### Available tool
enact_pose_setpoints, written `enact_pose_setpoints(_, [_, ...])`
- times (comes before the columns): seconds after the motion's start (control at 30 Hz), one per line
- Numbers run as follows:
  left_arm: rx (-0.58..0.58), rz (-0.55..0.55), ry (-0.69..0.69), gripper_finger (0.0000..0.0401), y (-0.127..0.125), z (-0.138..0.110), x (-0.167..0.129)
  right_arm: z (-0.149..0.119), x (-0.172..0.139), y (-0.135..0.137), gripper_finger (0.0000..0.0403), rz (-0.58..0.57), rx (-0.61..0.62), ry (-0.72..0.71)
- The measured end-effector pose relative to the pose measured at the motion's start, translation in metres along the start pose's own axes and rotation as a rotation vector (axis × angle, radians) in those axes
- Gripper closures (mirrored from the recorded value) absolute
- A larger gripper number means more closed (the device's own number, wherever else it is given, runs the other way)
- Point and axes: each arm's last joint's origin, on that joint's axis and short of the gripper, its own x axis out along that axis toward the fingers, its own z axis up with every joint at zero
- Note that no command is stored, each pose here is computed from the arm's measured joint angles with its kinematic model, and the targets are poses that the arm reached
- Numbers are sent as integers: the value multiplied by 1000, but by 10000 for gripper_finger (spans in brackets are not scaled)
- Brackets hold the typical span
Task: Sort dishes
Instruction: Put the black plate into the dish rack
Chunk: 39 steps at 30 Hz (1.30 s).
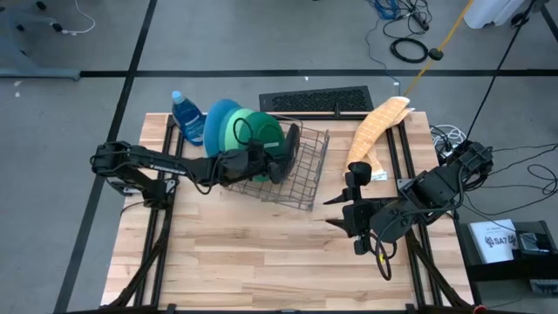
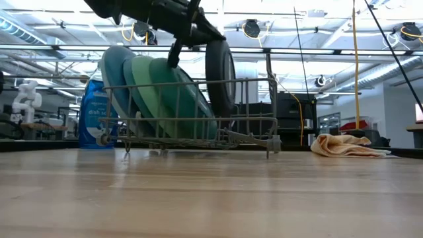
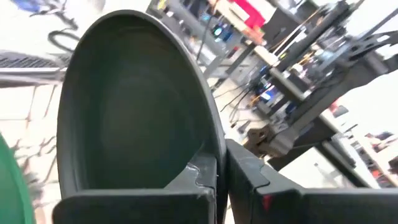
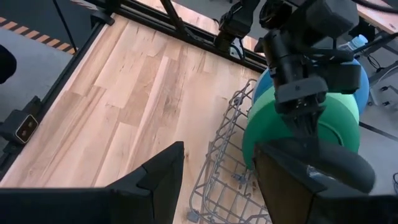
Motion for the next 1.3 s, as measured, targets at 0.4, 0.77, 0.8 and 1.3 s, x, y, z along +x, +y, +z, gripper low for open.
enact_pose_setpoints(0.4, [5,35,42,382,5,-7,1,1,-2,3,216,12,8,-18])
enact_pose_setpoints(0.77, [5,28,52,331,3,-9,0,2,1,5,216,10,10,-17])
enact_pose_setpoints(0.8, [5,28,52,321,3,-9,0,2,2,6,216,8,9,-15])
enact_pose_setpoints(1.3, [35,12,66,267,3,-10,0,-1,80,4,216,-113,-44,161])
